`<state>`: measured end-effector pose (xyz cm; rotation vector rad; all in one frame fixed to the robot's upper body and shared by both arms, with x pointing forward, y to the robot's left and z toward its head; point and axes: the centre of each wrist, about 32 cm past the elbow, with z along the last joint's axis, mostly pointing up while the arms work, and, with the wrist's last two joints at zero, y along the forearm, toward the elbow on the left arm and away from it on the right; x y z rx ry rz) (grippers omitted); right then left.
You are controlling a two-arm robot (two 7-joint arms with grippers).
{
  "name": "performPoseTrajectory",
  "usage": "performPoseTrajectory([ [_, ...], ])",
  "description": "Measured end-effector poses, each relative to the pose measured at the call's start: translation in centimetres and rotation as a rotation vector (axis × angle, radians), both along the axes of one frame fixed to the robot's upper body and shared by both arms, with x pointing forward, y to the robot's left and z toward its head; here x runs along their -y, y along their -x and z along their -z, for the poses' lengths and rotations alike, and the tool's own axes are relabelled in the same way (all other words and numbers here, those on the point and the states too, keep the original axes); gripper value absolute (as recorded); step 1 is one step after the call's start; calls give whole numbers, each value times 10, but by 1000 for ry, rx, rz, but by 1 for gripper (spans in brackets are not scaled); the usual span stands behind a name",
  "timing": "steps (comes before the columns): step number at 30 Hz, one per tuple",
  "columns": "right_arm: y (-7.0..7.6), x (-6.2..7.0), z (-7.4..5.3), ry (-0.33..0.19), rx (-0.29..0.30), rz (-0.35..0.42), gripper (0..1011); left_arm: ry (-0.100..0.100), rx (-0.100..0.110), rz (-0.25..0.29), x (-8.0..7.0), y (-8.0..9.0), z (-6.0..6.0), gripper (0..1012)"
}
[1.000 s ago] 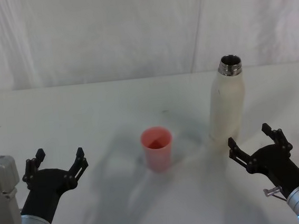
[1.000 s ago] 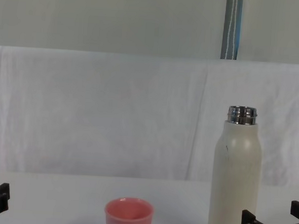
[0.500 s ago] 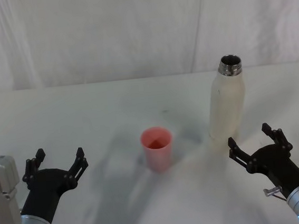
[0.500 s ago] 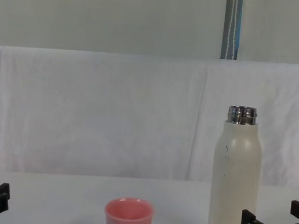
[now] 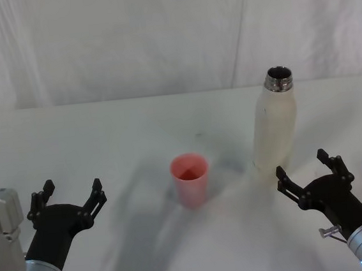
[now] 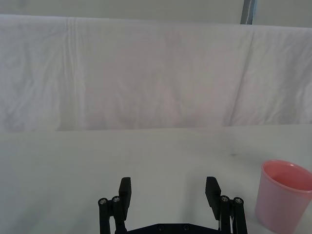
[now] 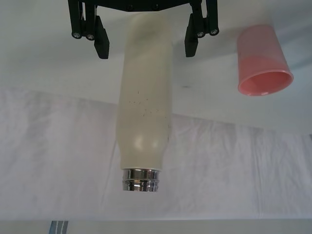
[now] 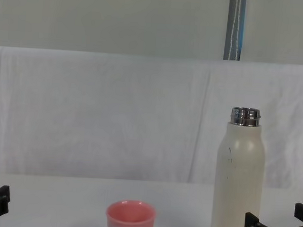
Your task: Grasp the thermos with one hand and pour water into the cup lid.
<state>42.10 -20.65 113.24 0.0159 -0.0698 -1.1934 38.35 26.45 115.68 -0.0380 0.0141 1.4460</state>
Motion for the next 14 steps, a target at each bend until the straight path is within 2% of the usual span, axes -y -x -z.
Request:
performPoseTrajectory([
  [14, 0, 0, 0, 0, 0, 0, 1001, 0, 0, 0, 0, 0, 0, 1001],
])
